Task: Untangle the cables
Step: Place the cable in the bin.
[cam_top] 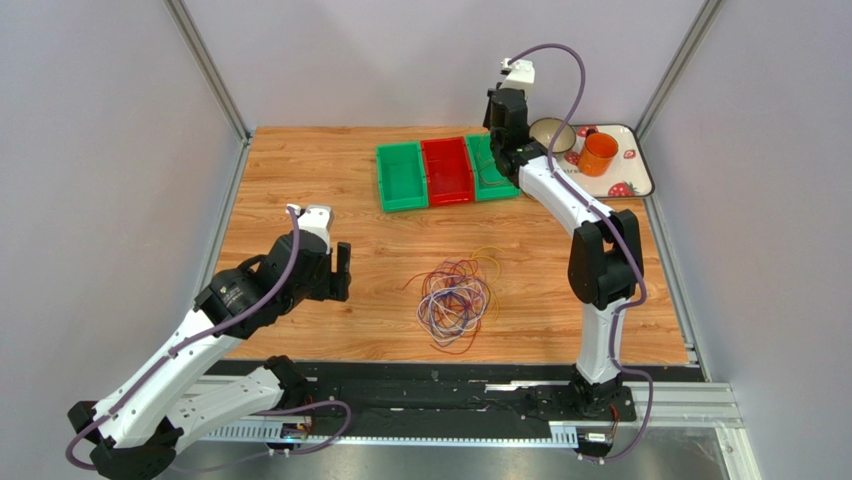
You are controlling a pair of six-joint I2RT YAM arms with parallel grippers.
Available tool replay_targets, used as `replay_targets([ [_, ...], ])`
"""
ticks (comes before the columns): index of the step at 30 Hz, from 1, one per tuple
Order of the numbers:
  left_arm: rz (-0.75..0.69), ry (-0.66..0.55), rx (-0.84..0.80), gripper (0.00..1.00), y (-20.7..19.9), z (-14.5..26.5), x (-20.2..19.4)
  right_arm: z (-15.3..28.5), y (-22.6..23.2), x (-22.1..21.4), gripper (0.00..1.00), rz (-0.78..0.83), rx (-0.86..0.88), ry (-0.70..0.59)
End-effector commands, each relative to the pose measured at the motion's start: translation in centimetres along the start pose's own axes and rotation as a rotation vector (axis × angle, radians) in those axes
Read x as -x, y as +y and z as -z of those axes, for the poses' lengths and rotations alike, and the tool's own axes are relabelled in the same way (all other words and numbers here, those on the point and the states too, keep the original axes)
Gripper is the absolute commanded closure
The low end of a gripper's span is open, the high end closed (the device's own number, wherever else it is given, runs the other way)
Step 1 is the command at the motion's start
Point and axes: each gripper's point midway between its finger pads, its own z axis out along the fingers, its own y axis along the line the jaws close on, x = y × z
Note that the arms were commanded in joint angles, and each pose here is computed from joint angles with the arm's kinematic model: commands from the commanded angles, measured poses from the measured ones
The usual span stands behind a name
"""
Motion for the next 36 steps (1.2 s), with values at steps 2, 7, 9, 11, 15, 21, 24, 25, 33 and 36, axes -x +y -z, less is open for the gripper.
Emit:
replay_targets([
  [2,0.012,-0.042,-0.022,0.2,-0.3,0.3,0.9,0.0,0.6,-1.9,1.0,-0.038,0.083,0.068],
  [7,0.011,-0.041,-0.023,0.2,-0.3,0.3,0.9,0.1,0.5,-5.4,1.0,-0.011,0.163,0.173],
  [9,0.012,-0.042,-0.025,0.2,-0.3,0.4,0.9,-0.1,-0.4,-7.3,1.0,0.009,0.166,0.236],
  [11,0.01,-0.04,-0.026,0.2,-0.4,0.3,0.9,-0.5,-0.7,-8.0,1.0,0.03,0.182,0.269],
  [15,0.011,-0.042,-0.033,0.2,-0.4,0.4,0.9,-0.9,-2.8,-9.1,1.0,0.091,0.109,0.299],
  [21,0.012,-0.043,-0.039,0.2,-0.5,0.3,0.9,-1.7,-1.8,-10.1,1.0,0.1,0.146,0.323],
  [24,0.011,-0.042,-0.041,0.2,-0.6,0.3,0.9,-2.7,-1.3,-11.6,1.0,0.1,0.154,0.347],
  [25,0.012,-0.043,-0.041,0.2,-0.5,0.4,0.9,-2.9,-1.3,-11.8,1.0,0.098,0.148,0.348],
  [33,0.012,-0.046,-0.049,0.2,-0.6,0.4,1.0,-5.0,-0.4,-13.4,1.0,0.105,0.17,0.341],
  [36,0.016,-0.048,-0.049,0.2,-0.6,0.4,1.1,-5.5,0.0,-13.4,1.0,0.117,0.181,0.337],
])
